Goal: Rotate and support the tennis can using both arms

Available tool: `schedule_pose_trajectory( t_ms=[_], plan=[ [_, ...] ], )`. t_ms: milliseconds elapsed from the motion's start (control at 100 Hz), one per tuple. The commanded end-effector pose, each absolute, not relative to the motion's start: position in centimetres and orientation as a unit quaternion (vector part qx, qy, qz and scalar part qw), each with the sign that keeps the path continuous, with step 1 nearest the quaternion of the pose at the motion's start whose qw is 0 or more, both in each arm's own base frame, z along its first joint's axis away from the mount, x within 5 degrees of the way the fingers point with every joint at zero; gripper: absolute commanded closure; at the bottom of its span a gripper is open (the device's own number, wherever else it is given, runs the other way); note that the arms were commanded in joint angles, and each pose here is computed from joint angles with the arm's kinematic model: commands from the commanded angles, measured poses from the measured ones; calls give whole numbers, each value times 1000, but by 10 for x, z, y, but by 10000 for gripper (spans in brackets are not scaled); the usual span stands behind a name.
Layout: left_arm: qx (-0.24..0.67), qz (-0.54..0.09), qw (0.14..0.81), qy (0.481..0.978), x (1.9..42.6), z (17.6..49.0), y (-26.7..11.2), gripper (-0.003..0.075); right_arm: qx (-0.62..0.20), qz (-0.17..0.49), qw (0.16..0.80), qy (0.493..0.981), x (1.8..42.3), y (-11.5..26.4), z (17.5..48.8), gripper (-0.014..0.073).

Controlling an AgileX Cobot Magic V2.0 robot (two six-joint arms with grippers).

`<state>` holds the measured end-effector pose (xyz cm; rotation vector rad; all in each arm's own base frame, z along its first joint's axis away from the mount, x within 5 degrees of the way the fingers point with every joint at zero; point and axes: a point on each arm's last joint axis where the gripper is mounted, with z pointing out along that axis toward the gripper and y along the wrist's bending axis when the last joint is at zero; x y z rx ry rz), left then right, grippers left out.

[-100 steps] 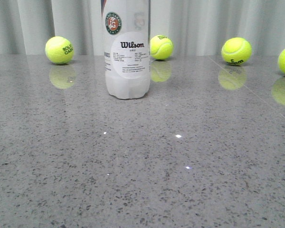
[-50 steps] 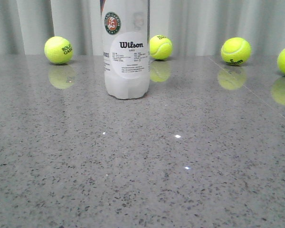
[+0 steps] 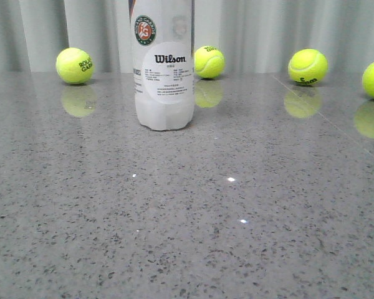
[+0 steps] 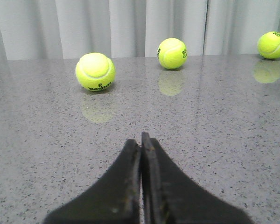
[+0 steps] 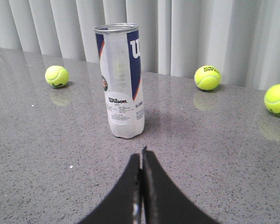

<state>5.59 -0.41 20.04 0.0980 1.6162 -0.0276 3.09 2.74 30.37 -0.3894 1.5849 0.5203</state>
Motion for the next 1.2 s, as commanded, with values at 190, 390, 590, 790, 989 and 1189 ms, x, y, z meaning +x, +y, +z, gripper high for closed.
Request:
schedule_pose_trajectory(
  t_ms=[190,390,590,790,989,1189],
  plan=[
    [38,-22,713,700,55,194,-5,739,-156,232,686,672,31,26,317,657],
    [38,-22,713,700,55,194,-5,739,-156,232,686,672,31,26,317,657],
    [38,-22,713,700,55,194,-5,739,-156,232,686,672,31,26,317,657],
    [38,-22,713,700,55,194,-5,739,-157,232,685,672,31,26,317,657],
    [38,-22,713,700,55,194,-5,739,-141,229,707,654,35,25,315,657],
    [38,-22,713,700,55,194,-5,739,-73,130,792,592,52,15,295,657]
  ],
)
